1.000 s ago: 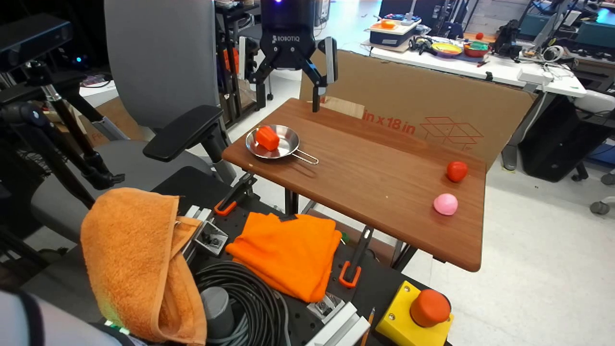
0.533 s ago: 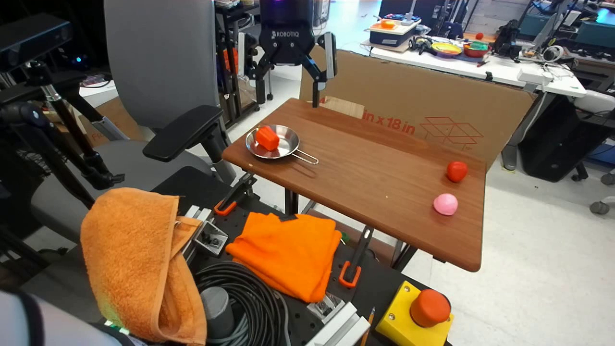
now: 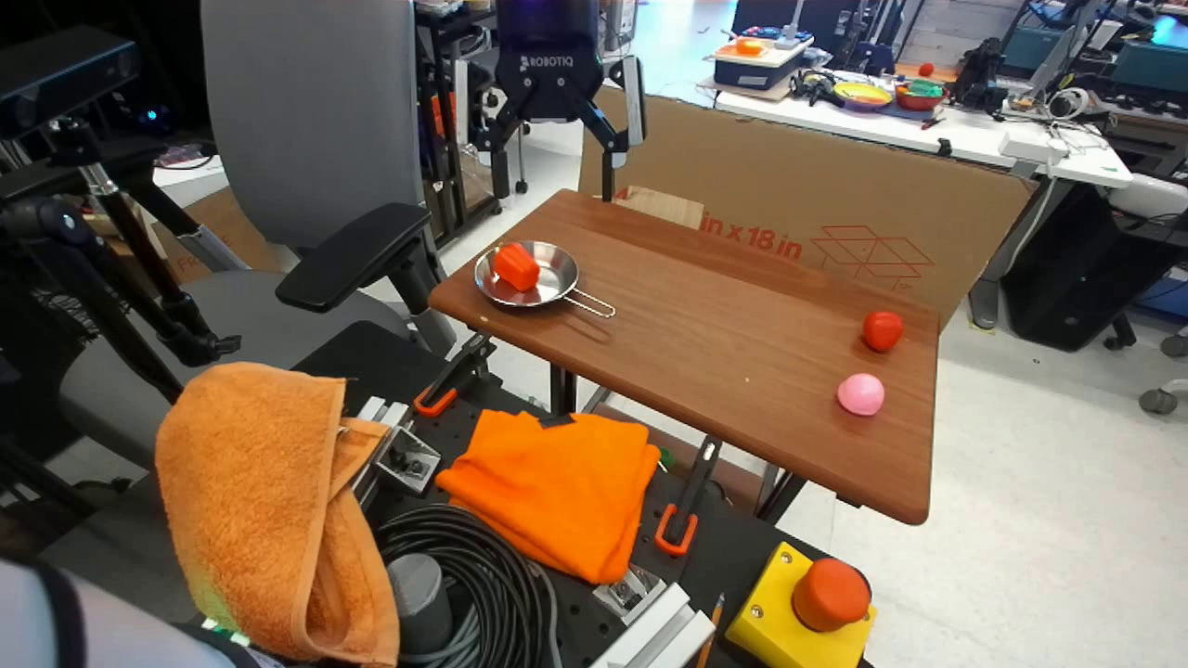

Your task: Remove the pepper from the pan and put it on the table

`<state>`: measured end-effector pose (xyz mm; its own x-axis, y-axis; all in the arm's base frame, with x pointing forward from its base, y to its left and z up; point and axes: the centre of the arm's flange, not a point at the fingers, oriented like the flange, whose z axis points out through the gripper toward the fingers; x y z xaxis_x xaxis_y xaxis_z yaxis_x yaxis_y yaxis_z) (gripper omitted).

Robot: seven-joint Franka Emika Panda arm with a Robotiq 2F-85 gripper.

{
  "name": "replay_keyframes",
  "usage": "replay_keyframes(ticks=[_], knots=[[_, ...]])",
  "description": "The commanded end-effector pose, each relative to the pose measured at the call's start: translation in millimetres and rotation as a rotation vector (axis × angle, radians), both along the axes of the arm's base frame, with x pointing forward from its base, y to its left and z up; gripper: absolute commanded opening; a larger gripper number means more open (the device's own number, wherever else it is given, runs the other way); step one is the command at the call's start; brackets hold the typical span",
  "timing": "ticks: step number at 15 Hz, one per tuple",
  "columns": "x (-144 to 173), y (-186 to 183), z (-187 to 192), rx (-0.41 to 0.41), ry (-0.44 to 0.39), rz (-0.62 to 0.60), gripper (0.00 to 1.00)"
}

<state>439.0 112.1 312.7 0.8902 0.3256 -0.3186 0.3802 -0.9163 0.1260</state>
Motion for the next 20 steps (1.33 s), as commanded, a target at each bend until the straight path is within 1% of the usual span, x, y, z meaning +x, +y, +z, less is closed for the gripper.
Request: replay_keyframes(ticks=[1, 4, 5, 7, 9, 10, 12, 15, 18, 20], knots=[[3.3, 3.1, -0.1, -0.019, 0.01, 0.028, 1.0], [1.7, 1.8, 1.7, 0.029, 0.003, 0.07, 1.0], [1.7, 1.0, 1.5, 0.037, 0.002, 0.078, 1.0], [1.4, 1.2, -0.6, 0.018, 0.013, 0.078, 1.0], [0.6, 1.1, 1.0, 0.043, -0.004, 0.114, 1.0], [0.0, 1.4, 2.1, 0.048, -0.019, 0.15, 1.0], [-3.3, 1.9, 4.4, 0.062, -0.065, 0.27, 1.0], [-4.1, 2.2, 5.1, 0.077, -0.115, 0.412, 1.0], [-4.6, 3.8, 3.3, 0.097, -0.131, 0.508, 1.0], [-5.3, 4.2, 0.1, 0.107, -0.127, 0.544, 1.0]])
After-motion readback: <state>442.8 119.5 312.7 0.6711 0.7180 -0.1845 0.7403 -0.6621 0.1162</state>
